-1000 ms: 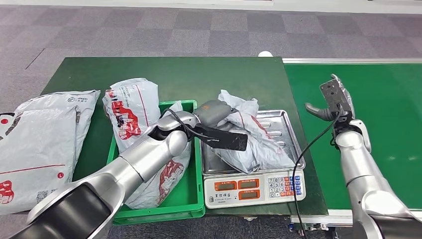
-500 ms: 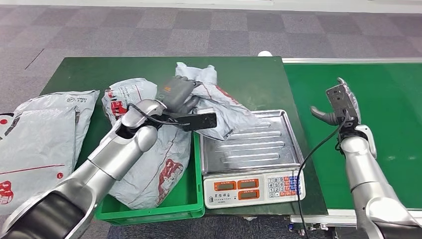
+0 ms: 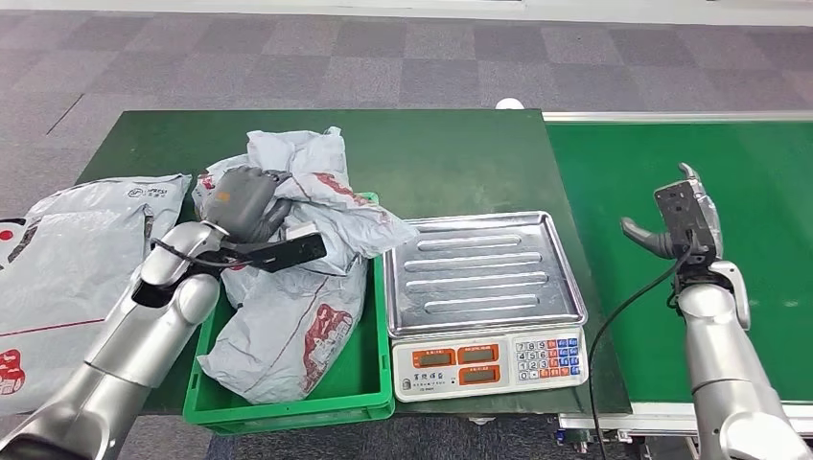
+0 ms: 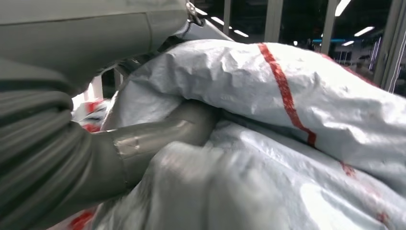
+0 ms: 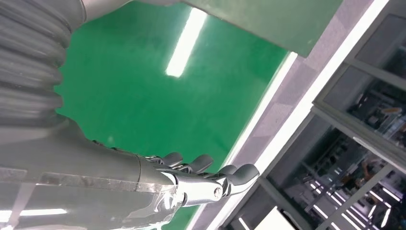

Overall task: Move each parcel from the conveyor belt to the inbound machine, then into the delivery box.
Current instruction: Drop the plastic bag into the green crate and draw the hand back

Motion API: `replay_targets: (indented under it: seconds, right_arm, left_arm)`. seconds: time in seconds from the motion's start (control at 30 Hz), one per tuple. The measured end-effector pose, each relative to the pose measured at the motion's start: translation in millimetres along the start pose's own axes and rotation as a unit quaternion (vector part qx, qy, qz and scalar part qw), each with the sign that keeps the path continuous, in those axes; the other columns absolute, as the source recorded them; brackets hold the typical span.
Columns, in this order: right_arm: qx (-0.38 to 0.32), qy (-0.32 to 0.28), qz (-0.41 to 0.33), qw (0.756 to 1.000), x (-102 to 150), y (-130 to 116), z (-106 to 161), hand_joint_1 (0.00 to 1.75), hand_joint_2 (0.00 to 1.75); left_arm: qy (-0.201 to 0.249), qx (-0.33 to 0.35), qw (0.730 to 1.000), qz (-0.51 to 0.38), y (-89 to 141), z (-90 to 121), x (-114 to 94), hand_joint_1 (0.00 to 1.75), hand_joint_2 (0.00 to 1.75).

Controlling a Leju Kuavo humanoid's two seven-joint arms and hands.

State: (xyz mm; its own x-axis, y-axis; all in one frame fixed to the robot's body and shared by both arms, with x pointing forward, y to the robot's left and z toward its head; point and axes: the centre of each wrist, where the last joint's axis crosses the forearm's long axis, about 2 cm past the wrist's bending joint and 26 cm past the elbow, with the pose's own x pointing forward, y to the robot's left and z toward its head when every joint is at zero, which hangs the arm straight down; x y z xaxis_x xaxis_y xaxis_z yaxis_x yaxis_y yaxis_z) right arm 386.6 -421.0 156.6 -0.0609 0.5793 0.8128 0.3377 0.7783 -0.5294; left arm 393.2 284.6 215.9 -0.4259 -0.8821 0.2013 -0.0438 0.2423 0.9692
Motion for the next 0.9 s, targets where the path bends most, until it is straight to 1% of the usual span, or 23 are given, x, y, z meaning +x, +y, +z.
replay_targets:
  seconds: [0.1, 0.2, 0.33, 0.47, 0.53, 0.6, 0.7, 0.8, 0.9]
  right_arm:
    - [-0.006, 0.005, 0.002, 1.0, -10.5, -8.9, 8.7, 0.0, 1.75]
    - [-0.009, 0.007, 0.004, 1.0, -19.8, -19.7, 13.9, 0.0, 1.75]
    - [-0.012, 0.007, 0.003, 1.0, -23.0, -25.4, 15.4, 0.0, 1.75]
    - [-0.01, 0.004, -0.001, 1.0, -23.0, -27.2, 14.6, 0.0, 1.75]
    - [-0.011, 0.001, -0.003, 1.0, -21.3, -27.6, 12.6, 0.0, 1.75]
    - [-0.013, -0.003, -0.005, 1.0, -18.2, -27.6, 9.0, 0.0, 1.75]
    - [-0.016, -0.01, -0.006, 1.0, -11.2, -25.5, 2.2, 0.0, 1.75]
    - [-0.019, -0.013, -0.008, 1.0, -2.8, -21.3, -3.8, 0.0, 1.75]
    - [-0.017, -0.016, -0.011, 1.0, 2.8, -17.7, -7.2, 0.0, 1.75]
  left_arm:
    - [0.02, 0.012, 1.0, 0.009, -11.9, 42.7, -15.4, 1.75, 1.75]
    - [0.031, 0.029, 0.999, 0.018, -11.3, 83.2, -29.5, 1.75, 1.75]
    - [0.04, 0.029, 0.998, 0.032, -9.0, 117.8, -35.4, 0.0, 1.75]
    - [0.045, 0.019, 0.995, 0.083, -12.3, 149.2, -37.8, 0.0, 1.75]
    - [0.047, 0.016, 0.994, 0.099, -13.9, 158.4, -39.6, 0.0, 1.75]
    - [0.045, 0.016, 0.993, 0.112, -13.4, 162.0, -41.5, 0.0, 1.75]
    - [0.03, 0.013, 0.988, 0.15, -9.3, 160.3, -45.9, 0.0, 1.75]
    - [0.009, 0.013, 0.98, 0.197, -1.8, 147.4, -54.6, 0.0, 1.75]
    - [0.005, 0.018, 0.977, 0.211, 3.5, 136.8, -62.0, 0.0, 1.75]
